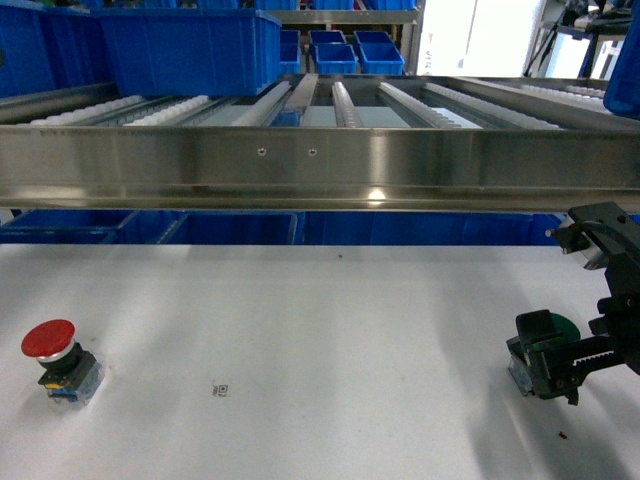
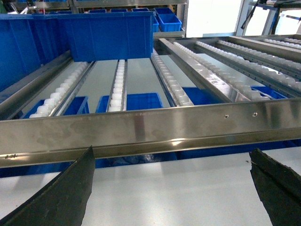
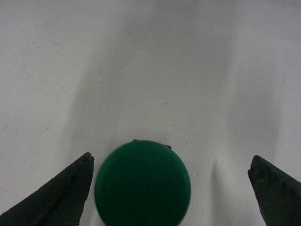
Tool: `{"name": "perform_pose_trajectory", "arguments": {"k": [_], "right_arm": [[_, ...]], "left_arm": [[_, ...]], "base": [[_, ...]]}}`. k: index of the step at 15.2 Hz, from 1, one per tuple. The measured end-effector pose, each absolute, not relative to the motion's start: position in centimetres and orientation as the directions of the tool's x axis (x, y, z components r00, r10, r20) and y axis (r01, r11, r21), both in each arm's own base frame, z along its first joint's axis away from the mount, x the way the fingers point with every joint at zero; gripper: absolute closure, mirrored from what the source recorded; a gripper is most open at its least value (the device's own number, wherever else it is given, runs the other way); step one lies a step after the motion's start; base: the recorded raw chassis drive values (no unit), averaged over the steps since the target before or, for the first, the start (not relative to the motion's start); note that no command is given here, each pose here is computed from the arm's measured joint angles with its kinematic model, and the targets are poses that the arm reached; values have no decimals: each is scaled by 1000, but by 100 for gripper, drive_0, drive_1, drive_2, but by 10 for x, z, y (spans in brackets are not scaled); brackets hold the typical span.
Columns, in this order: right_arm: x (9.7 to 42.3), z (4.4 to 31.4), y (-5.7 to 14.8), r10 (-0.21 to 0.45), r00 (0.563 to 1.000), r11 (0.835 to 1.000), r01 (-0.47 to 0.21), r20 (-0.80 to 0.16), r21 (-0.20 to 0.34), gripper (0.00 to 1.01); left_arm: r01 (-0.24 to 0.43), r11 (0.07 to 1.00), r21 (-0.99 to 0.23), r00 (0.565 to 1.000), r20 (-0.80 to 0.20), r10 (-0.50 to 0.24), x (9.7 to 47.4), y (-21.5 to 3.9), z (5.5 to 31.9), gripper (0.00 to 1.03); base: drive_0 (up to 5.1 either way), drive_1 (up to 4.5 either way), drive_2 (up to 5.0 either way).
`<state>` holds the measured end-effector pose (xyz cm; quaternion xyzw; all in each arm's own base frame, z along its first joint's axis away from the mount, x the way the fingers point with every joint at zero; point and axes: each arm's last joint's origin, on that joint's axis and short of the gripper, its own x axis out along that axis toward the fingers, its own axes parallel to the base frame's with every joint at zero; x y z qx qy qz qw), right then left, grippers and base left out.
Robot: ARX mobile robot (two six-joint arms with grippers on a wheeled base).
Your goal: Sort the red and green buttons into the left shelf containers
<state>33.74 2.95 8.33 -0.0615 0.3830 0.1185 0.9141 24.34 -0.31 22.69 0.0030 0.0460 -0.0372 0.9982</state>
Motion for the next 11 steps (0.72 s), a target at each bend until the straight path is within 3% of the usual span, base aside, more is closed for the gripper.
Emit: {"name": "perform_pose_trajectory", "arguments": {"k": [8,9,11], "right_arm": [[333,67,29,207,653,965,-260,-728,41,3],[332,64,29,223,647,964,-256,-729,68,3],[333,64,29,235,665,965,-247,-709,88,3]], "left_arm": [[75,997,3,993,-92,-74,243,-3,227,5],[75,997,3,993,-93,-74,243,-3,227,5],[75,997,3,993,-92,-74,243,-3,227,5]], "base": [[0,0,0],[0,0,0],[0,0,0]]}}
